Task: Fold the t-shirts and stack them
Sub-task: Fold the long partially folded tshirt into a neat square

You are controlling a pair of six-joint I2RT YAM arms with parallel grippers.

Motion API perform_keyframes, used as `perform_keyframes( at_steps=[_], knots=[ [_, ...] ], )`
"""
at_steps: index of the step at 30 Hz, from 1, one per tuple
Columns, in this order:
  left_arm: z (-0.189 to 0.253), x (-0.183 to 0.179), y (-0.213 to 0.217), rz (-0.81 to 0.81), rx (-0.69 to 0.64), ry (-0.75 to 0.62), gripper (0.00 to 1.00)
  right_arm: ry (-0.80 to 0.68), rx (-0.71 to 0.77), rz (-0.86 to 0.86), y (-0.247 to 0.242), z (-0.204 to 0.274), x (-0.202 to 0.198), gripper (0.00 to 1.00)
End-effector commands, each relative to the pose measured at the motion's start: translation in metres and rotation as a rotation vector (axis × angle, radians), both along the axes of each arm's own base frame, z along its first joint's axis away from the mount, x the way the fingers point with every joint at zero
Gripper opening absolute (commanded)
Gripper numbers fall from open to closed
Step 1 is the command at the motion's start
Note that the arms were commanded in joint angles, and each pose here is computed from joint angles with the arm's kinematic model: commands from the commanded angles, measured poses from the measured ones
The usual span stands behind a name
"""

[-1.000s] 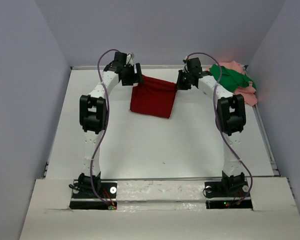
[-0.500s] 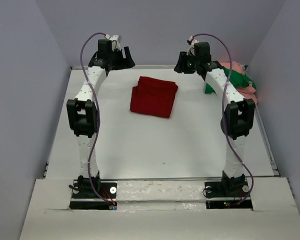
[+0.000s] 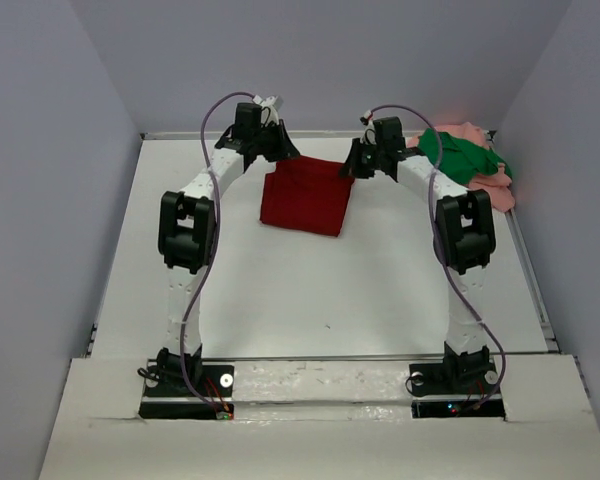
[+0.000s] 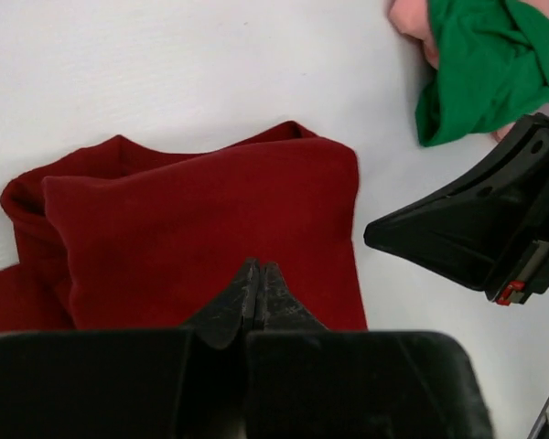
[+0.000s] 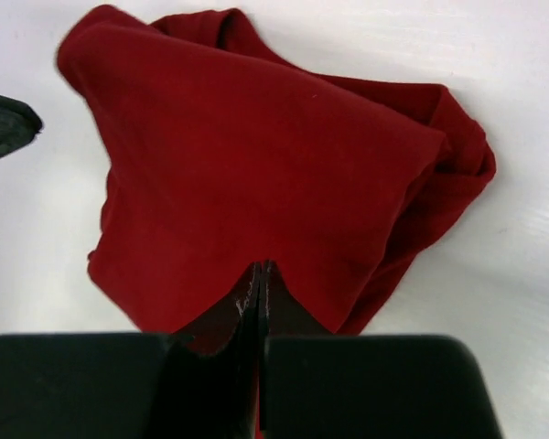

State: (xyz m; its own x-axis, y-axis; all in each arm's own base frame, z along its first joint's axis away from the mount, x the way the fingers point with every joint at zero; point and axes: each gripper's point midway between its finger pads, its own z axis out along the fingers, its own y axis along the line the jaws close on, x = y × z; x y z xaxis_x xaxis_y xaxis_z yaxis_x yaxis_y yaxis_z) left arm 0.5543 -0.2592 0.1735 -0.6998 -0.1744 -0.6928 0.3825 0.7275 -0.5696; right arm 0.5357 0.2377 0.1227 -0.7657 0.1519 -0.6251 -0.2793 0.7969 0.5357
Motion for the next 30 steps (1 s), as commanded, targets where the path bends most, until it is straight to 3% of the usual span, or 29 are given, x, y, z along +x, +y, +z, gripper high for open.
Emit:
perform_keyframes(
  at_steps=[1, 7, 17, 20, 21, 22, 25, 26, 27, 28, 29, 30],
  knots=[
    [-0.011, 0.033, 0.001, 0.03, -0.065, 0.004, 0.0, -0.085, 0.025, -0.031, 0.008, 0.011, 0.034, 0.0],
    [-0.054, 0.06, 0.017, 0.091, -0.109, 0.059, 0.0, -0.103, -0.016, -0.084, 0.003, -0.008, 0.058, 0.0],
    [-0.057, 0.104, 0.029, 0.118, -0.299, 0.014, 0.04, -0.172, -0.024, -0.137, 0.003, -0.031, 0.093, 0.0],
    [-0.045, 0.108, 0.028, 0.112, -0.317, -0.027, 0.16, -0.192, -0.027, -0.159, 0.002, -0.028, 0.102, 0.0],
    [-0.041, 0.11, 0.031, 0.117, -0.317, -0.035, 0.25, -0.205, -0.029, -0.161, 0.002, -0.024, 0.104, 0.0],
    [-0.036, 0.11, 0.033, 0.116, -0.316, -0.046, 0.28, -0.231, -0.025, -0.162, 0.001, -0.01, 0.106, 0.0],
    [0.0, 0.111, 0.048, 0.095, -0.283, -0.145, 0.49, -0.348, -0.046, -0.175, -0.005, 0.041, 0.112, 0.0],
    [0.032, 0.111, 0.056, 0.114, -0.255, -0.214, 0.58, -0.429, -0.046, -0.192, -0.009, 0.083, 0.114, 0.02],
    [0.042, 0.11, 0.068, 0.12, -0.19, -0.257, 0.72, -0.482, -0.06, -0.187, -0.012, 0.106, 0.113, 0.12],
    [0.081, 0.106, 0.078, 0.143, -0.161, -0.329, 0.78, -0.525, -0.058, -0.19, -0.014, 0.13, 0.111, 0.2],
    [0.089, 0.101, 0.086, 0.156, -0.128, -0.329, 0.82, -0.591, -0.043, -0.191, -0.017, 0.175, 0.101, 0.44],
    [0.104, 0.096, 0.093, 0.161, -0.102, -0.356, 0.86, -0.617, -0.035, -0.185, -0.018, 0.194, 0.093, 0.54]
  ],
)
